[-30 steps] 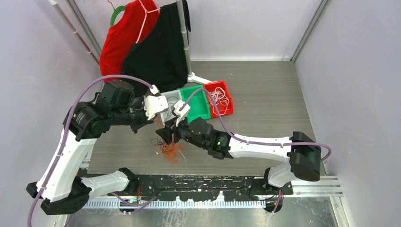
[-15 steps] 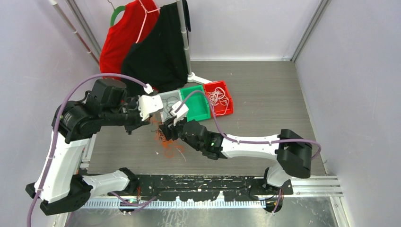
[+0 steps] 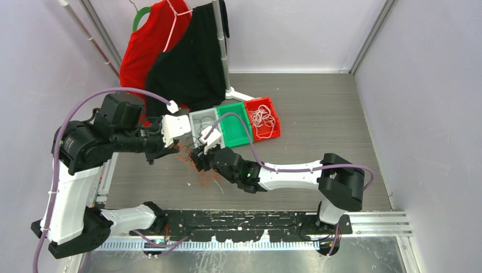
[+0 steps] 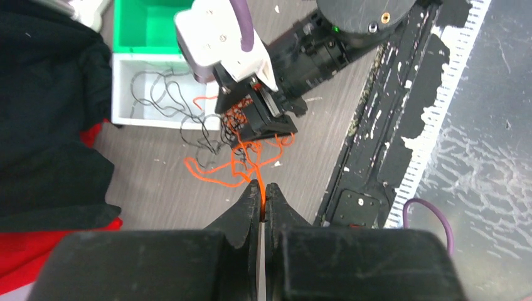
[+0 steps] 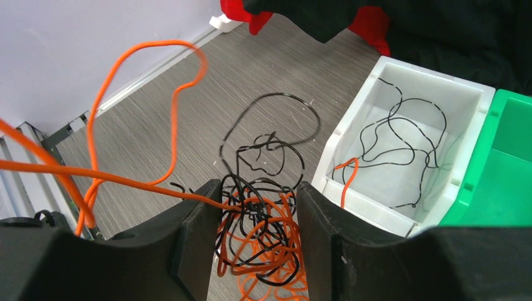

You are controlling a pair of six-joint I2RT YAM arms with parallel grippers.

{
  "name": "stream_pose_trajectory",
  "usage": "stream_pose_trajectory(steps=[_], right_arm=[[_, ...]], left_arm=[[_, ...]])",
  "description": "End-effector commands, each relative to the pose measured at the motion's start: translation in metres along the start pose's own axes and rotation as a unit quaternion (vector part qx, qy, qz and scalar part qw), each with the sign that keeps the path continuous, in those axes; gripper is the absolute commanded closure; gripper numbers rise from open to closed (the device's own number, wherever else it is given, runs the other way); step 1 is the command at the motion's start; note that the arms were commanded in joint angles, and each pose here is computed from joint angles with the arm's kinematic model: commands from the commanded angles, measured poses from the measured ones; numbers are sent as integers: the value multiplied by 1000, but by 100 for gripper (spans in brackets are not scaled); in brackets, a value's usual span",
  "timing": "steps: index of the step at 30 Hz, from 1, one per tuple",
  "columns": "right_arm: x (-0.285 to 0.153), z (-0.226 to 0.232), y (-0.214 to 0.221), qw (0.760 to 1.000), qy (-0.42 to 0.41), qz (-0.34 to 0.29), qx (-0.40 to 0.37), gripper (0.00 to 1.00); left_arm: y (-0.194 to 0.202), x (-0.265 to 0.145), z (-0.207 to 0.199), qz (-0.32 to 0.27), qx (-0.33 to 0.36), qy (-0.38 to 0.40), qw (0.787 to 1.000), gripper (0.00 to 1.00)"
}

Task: Untangle the cables

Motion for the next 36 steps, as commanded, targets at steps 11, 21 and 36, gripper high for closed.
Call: stream_pose_trajectory(steps=[11, 21, 36], right_arm=[[-11, -13, 57, 999, 17, 13, 40, 56], [-46, -38, 117, 994, 50, 51, 78, 58], [-84, -63, 166, 988, 99, 77, 93, 63]], left_arm=[[-31, -47, 2, -66, 33, -42, 996, 100], [-54, -79, 25, -122, 66, -141, 980, 100], [-128, -191, 93, -326, 77, -442, 832, 100]])
Point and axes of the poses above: each gripper's point midway between its finger pads, its own x axis out along the fingers, its own z axis along the line the jaws close on, y = z × x, the point moved 2 cm from there along -x, back along the fingers, and after that the axes turned 3 degrees about -x, right-handed, at the moved point
